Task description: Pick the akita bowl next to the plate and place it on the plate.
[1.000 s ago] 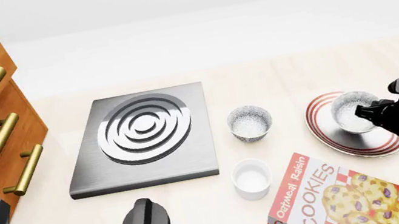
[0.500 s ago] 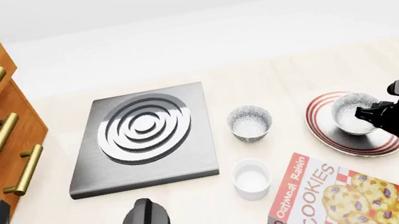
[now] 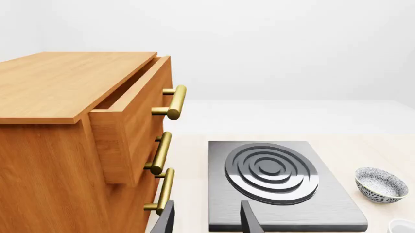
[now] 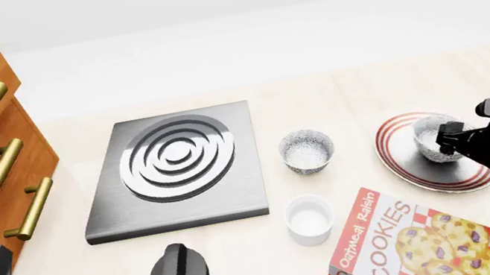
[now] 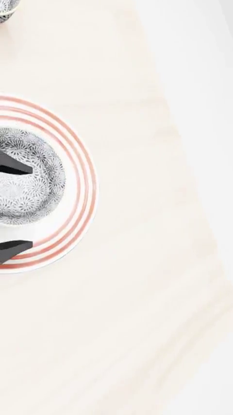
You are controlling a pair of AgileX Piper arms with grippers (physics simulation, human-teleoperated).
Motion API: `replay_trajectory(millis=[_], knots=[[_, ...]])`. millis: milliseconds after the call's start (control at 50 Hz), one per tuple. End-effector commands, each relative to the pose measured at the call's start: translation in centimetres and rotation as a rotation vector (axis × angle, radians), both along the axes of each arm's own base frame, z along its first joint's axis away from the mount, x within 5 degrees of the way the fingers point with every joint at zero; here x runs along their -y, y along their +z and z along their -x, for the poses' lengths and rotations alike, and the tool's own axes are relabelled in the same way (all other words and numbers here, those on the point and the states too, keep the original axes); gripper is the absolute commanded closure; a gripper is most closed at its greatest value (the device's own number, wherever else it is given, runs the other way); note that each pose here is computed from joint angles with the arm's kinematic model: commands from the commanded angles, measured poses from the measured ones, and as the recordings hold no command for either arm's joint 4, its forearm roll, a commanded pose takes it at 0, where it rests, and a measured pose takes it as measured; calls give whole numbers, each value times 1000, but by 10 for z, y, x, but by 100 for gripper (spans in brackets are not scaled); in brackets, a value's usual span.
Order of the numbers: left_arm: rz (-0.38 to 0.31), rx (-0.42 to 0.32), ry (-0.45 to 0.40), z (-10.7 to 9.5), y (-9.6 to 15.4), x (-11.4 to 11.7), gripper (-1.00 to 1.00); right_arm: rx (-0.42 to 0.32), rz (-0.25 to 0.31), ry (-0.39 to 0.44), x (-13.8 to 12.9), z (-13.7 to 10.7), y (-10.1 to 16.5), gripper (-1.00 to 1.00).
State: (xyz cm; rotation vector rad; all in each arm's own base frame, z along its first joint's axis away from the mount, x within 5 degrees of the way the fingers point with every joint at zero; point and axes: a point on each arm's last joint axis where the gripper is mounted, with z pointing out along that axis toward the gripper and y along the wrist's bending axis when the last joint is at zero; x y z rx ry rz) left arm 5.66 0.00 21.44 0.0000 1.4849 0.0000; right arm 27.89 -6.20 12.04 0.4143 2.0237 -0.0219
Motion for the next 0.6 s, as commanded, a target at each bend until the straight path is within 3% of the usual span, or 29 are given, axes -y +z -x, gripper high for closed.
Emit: replay_trajectory(millis=[20,360,600], knots=[[0,0,0,0,0,0,-100,-1,-2,-1,0,0,0,-100],[0,0,0,0,0,0,-100,8,-14,-8,0,0,5,-100],[0,0,0,0,0,0,-100,48,-34,-18,-2,7,30,-100]])
